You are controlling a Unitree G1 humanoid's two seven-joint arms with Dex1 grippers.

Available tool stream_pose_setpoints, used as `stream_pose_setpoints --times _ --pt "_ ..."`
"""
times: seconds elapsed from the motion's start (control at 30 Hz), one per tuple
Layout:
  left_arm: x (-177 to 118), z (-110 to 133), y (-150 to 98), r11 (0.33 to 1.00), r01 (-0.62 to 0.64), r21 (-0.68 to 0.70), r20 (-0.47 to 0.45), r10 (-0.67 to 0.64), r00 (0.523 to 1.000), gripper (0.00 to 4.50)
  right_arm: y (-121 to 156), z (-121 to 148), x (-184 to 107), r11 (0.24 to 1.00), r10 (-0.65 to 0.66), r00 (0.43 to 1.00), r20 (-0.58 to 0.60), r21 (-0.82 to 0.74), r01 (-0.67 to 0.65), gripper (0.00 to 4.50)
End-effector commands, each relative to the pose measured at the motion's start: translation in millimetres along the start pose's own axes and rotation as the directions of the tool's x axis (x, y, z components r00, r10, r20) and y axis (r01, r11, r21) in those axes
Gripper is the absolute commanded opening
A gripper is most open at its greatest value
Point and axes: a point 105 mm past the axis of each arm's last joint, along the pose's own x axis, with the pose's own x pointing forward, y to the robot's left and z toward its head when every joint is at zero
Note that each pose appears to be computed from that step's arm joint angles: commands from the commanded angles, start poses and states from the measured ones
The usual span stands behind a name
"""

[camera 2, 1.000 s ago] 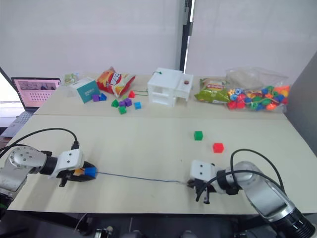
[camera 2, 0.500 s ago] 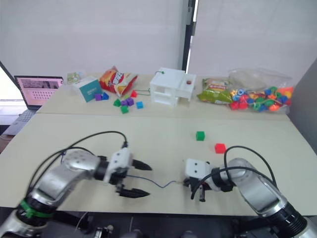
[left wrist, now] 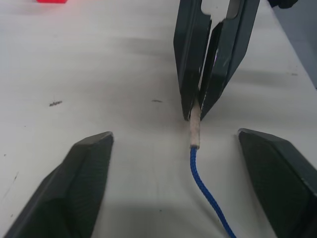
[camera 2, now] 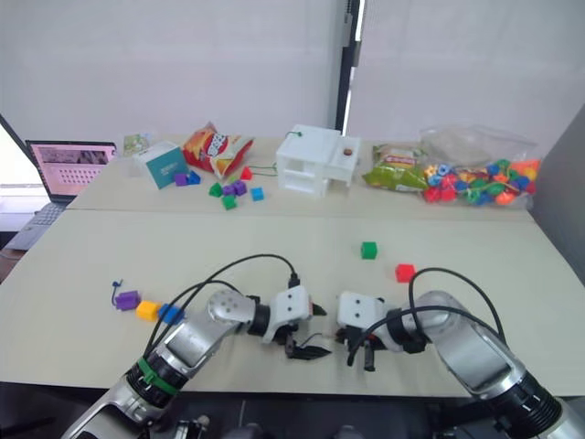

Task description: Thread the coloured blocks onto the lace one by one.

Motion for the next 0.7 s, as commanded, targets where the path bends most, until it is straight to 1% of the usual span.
stream_pose_setpoints --times 0.03,0.3,0.33,0.63,0.7 --pt "0.3 9.7 -0.8 0.999 0.012 0.036 0.013 -0.012 1.000 2.79 1.1 4.0 -3.3 1.000 -0.010 1.000 0.002 -0.018 0.010 0.00" --pt "-1.6 14.3 0.5 0.999 -0.004 0.040 0.040 0.002 0.999 0.14 2.7 3.0 -2.0 1.000 -0.006 1.000 -0.001 -0.016 0.006 0.00" --pt "-1.4 14.9 0.4 0.999 -0.005 0.041 0.042 0.003 0.999 0.02 2.9 2.6 -1.7 1.000 -0.005 1.000 -0.002 -0.016 0.005 0.00" --pt "-3.2 23.9 0.5 0.999 -0.004 0.046 0.089 0.000 0.996 0.02 7.6 -3.3 1.2 1.000 0.017 1.000 -0.022 -0.004 -0.017 0.00" --pt "-4.2 25.1 1.2 0.999 -0.006 0.051 0.094 0.001 0.996 0.02 5.7 -2.2 1.0 1.000 -0.003 1.000 -0.012 -0.011 0.003 0.00"
